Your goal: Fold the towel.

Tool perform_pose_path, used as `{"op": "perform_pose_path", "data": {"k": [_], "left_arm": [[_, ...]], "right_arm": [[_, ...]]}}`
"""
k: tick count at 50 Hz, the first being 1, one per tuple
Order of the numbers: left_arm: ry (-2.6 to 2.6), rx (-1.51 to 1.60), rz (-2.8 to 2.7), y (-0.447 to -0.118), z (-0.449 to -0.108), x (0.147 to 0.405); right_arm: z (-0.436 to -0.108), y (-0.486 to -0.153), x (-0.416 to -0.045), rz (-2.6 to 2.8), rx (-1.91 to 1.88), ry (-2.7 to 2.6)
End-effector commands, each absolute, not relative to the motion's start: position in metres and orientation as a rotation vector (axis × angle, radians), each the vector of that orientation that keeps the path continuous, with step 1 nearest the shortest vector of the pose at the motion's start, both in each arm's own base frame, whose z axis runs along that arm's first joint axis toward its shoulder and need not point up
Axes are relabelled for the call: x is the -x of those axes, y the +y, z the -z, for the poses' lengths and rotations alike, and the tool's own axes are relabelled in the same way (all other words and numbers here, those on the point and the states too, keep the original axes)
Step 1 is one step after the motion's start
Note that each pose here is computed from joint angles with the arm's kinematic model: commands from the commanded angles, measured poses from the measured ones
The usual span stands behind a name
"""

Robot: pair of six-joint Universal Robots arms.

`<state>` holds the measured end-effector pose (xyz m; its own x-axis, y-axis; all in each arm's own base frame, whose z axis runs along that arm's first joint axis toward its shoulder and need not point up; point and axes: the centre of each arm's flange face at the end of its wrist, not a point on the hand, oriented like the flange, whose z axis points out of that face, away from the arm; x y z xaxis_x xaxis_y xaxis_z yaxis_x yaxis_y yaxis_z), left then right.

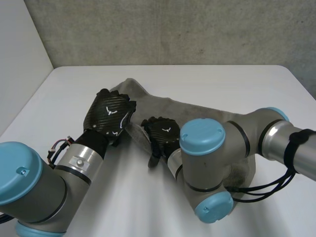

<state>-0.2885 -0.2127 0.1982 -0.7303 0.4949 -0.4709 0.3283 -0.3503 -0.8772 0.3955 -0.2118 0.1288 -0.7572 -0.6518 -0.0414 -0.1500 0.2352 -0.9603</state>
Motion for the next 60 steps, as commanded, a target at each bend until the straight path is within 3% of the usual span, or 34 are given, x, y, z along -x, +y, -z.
{"op": "perform_pose_path", "data": {"k": [1,12,24,31,45,60], "left_arm": [[-1.751,1.054,-2.264,-0.218,-0.201,0.282],[-1.814,0.947,-2.275,-0.229,-0.202,0.273],[-1.819,0.947,-2.273,-0.229,-0.201,0.273],[-1.818,0.952,-2.264,-0.227,-0.2,0.274],[-1.828,0.963,-2.248,-0.224,-0.196,0.274],[-1.836,0.967,-2.24,-0.225,-0.194,0.273]], "right_arm": [[-0.123,-0.215,-0.382,1.62,0.678,2.159],[-0.131,-0.214,-0.344,1.787,0.768,2.238],[-0.178,-0.237,-0.286,1.904,0.708,2.18],[-0.168,-0.247,-0.268,1.87,0.707,2.235],[-0.154,-0.232,-0.266,1.771,0.776,2.229],[-0.16,-0.244,-0.242,1.852,0.813,2.292]]}}
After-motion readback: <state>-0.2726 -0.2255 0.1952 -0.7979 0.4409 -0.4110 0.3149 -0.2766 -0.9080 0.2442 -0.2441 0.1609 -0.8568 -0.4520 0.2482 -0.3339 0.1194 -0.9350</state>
